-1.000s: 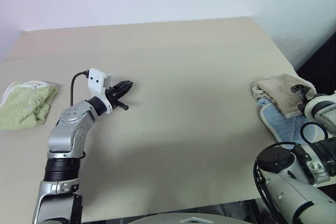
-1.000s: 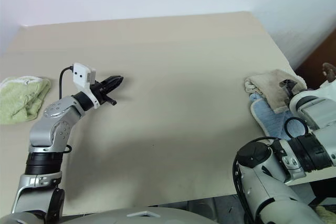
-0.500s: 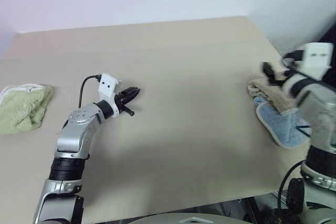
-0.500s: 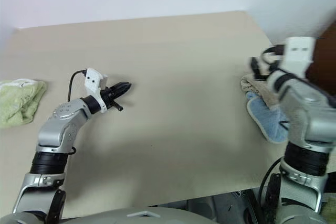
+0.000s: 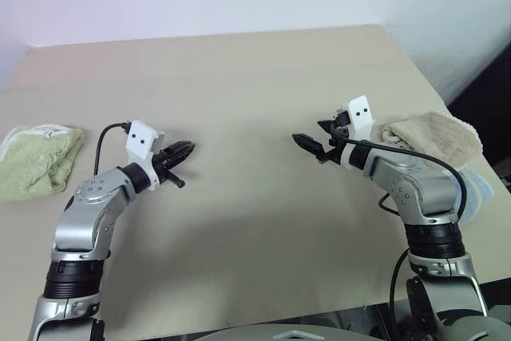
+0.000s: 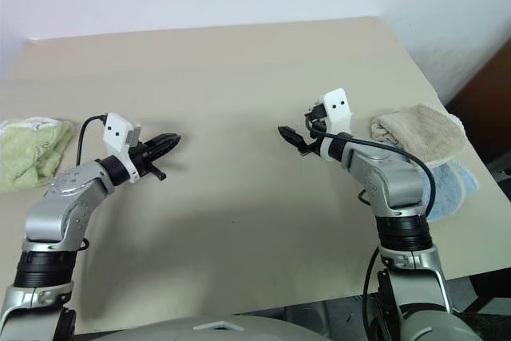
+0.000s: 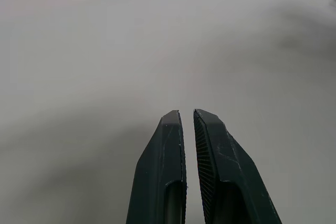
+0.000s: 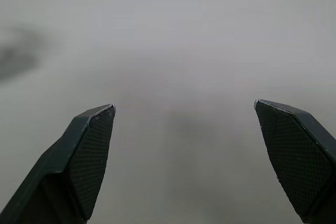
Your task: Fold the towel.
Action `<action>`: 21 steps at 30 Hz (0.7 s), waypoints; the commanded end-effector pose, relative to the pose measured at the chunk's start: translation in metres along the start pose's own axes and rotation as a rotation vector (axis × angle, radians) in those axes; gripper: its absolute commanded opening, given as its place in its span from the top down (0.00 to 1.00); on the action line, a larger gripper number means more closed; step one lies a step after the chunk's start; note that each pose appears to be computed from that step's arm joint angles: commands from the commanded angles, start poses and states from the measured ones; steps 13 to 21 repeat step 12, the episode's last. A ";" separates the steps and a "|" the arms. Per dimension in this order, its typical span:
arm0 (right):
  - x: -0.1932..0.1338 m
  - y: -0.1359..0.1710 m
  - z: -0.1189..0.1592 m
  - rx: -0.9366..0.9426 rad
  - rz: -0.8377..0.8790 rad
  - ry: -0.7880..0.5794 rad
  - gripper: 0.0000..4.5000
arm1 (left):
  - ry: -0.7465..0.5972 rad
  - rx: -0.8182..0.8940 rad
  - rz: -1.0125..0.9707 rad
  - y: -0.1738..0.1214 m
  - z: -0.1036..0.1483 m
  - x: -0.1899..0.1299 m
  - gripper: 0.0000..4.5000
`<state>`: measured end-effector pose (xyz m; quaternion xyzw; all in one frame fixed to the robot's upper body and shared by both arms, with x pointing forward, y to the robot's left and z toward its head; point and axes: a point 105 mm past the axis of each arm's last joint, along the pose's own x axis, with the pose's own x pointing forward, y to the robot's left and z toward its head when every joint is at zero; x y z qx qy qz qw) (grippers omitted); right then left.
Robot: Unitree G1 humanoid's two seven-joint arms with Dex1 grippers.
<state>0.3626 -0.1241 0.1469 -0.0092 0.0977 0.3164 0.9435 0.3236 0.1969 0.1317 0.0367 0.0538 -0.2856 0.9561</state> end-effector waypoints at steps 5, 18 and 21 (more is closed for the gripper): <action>0.014 0.012 0.010 -0.072 0.062 -0.051 0.00 | -0.043 0.005 0.051 0.001 0.010 -0.009 0.91; 0.013 0.022 0.005 -0.055 0.078 -0.068 0.00 | -0.020 0.006 0.054 0.001 0.009 -0.015 0.91; 0.013 0.022 0.005 -0.055 0.078 -0.068 0.00 | -0.020 0.006 0.054 0.001 0.009 -0.015 0.91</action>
